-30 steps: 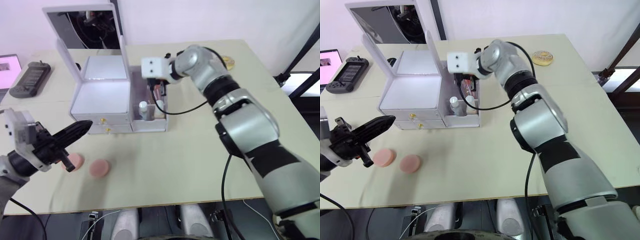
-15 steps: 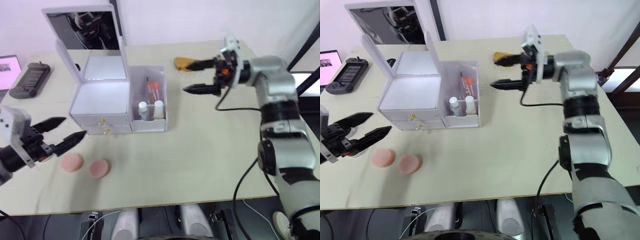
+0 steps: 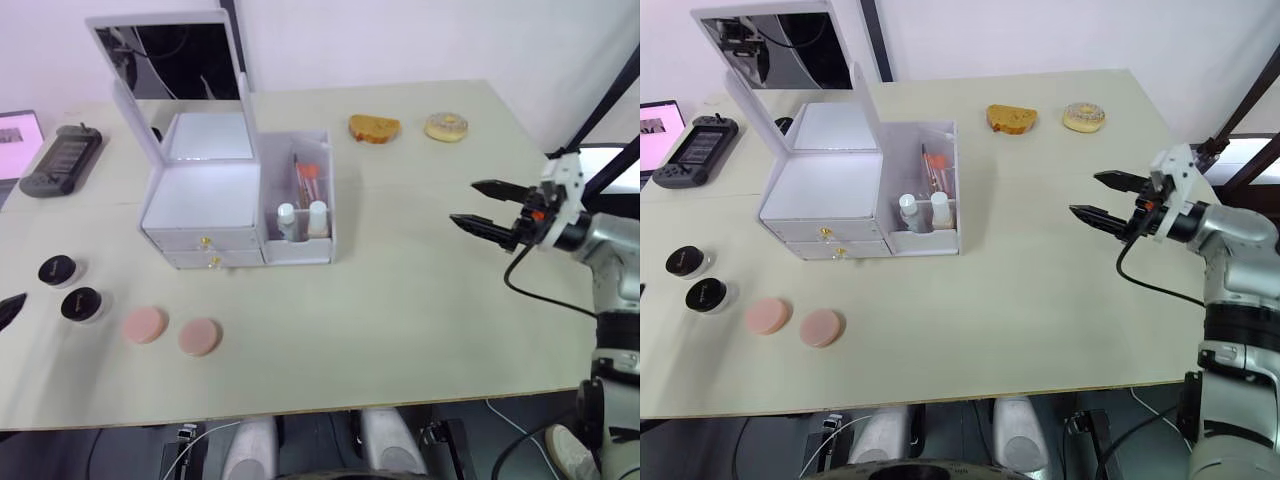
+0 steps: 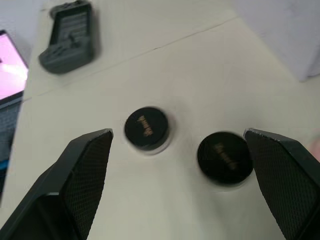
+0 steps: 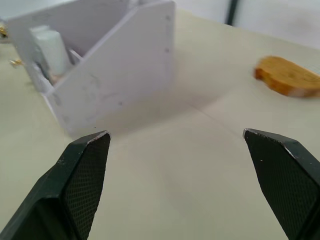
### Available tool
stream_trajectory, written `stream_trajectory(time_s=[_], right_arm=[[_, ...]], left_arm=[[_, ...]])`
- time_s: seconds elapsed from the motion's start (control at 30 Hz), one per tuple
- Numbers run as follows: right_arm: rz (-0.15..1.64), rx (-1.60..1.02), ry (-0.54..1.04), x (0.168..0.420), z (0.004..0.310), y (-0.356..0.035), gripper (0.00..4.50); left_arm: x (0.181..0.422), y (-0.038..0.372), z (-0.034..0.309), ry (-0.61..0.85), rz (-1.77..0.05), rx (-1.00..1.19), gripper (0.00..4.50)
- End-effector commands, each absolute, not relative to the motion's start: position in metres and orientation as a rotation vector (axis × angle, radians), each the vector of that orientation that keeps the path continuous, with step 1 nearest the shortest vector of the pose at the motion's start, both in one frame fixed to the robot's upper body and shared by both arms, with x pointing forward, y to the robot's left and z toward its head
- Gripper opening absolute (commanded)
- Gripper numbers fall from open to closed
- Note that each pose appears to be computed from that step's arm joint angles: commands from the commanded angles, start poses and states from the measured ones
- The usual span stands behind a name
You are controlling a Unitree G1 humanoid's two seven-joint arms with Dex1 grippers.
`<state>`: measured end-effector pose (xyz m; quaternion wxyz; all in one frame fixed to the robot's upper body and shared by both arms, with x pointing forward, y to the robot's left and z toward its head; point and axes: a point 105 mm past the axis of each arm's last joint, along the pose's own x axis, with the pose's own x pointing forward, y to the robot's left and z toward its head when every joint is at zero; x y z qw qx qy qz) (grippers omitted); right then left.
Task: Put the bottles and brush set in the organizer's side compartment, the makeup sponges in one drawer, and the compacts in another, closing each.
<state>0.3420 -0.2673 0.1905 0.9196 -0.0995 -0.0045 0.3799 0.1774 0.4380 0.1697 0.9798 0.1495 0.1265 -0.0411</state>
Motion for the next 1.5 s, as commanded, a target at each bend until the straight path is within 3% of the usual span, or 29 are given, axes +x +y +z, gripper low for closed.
stream_trajectory(time_s=[0.03, 0.23, 0.63, 0.87, 1.07, 1.27, 1.5], right_arm=[[0.646, -0.200, -0.066, 0.335, 0.192, -0.298, 4.50], [0.558, -0.180, -0.017, 0.326, 0.178, -0.326, 4.50], [0.626, -0.215, -0.012, 0.333, 0.184, -0.308, 4.50], [0.765, -0.204, -0.010, 0.343, 0.194, -0.260, 4.50], [0.951, -0.273, 0.066, 0.337, 0.192, -0.201, 4.50], [1.251, -0.392, 0.070, 0.304, 0.216, -0.139, 4.50], [1.486, -0.368, 0.067, 0.269, 0.240, -0.102, 4.50]], left_arm=[[0.148, 0.463, 0.160, 0.274, 0.020, 0.304, 4.42], [0.122, 0.472, 0.146, 0.305, 0.073, 0.245, 4.42], [0.133, 0.461, 0.147, 0.265, 0.058, 0.221, 4.42], [0.154, 0.430, 0.158, 0.220, -0.052, 0.203, 4.42], [0.155, 0.394, 0.149, 0.260, -0.141, 0.221, 4.42], [0.159, 0.352, 0.150, 0.260, -0.247, 0.221, 4.42], [0.164, 0.317, 0.155, 0.232, -0.337, 0.200, 4.42]])
